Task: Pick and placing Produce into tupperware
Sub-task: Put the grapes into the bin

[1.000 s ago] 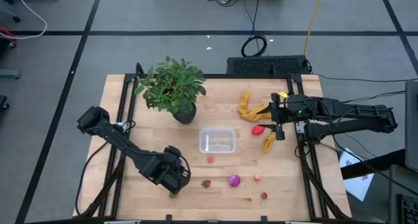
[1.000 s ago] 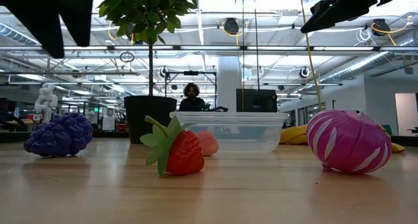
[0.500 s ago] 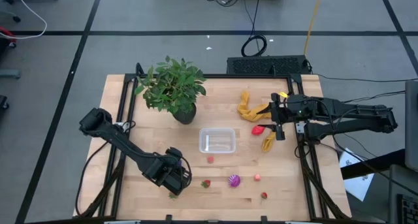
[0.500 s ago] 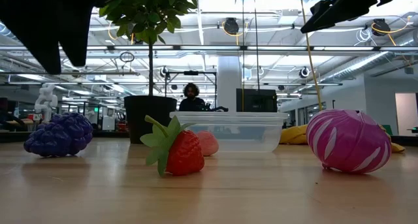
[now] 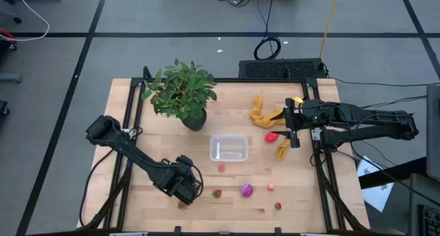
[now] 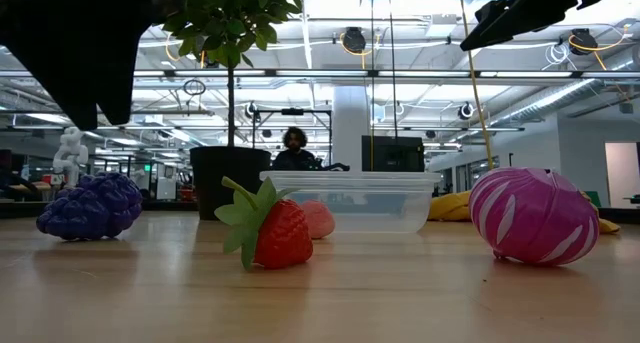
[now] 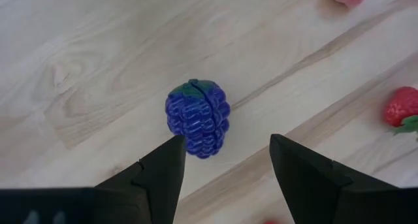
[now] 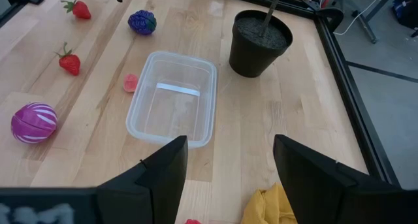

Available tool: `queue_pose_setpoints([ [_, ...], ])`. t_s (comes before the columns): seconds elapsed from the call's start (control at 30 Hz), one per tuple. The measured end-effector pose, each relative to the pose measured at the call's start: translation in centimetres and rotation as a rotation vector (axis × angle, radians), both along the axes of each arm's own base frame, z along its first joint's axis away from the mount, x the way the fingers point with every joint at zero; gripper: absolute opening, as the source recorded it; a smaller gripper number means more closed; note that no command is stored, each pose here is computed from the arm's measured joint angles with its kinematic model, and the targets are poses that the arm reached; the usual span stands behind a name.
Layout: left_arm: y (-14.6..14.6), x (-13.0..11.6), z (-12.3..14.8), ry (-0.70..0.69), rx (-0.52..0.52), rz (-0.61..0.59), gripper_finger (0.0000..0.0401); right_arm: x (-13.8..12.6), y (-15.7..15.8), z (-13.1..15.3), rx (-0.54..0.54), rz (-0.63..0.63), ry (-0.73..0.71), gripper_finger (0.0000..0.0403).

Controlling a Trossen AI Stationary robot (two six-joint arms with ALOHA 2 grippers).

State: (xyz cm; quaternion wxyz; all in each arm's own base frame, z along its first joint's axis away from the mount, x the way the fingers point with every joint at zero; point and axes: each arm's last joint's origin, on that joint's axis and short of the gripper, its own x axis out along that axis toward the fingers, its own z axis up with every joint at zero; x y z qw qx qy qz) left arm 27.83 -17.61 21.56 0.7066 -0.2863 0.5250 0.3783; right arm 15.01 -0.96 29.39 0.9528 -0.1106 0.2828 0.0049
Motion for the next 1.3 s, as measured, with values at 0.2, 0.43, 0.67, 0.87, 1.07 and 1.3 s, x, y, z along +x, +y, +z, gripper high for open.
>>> queue_pose_setpoints([
  [0.2,0.0,0.01,0.01,0.0,0.001,-0.005,0.0228,0.01,0.0,0.0,0.0,0.0,0.0,0.022],
  [0.43,-0.26,0.3,0.01,-0.029,-0.039,0.017,0.0228,0.01,-0.01,0.0,0.0,0.0,0.0,0.022],
  [0.67,-0.46,0.83,0.1,-0.097,-0.031,0.0,0.0228,0.0,0.0,0.0,0.001,-0.001,0.0,0.022],
  [0.87,-0.41,0.8,0.11,-0.096,-0.02,-0.003,0.0228,0.0,0.0,0.0,0.001,-0.001,0.0,0.022],
  [1.07,-0.56,0.63,0.1,-0.09,-0.019,-0.01,0.0228,0.0,0.0,0.0,0.001,-0.001,0.0,0.022],
  [1.3,-0.62,0.56,0.09,-0.074,-0.014,-0.057,0.0244,-0.02,0.0,-0.04,0.002,-0.001,0.005,0.022],
])
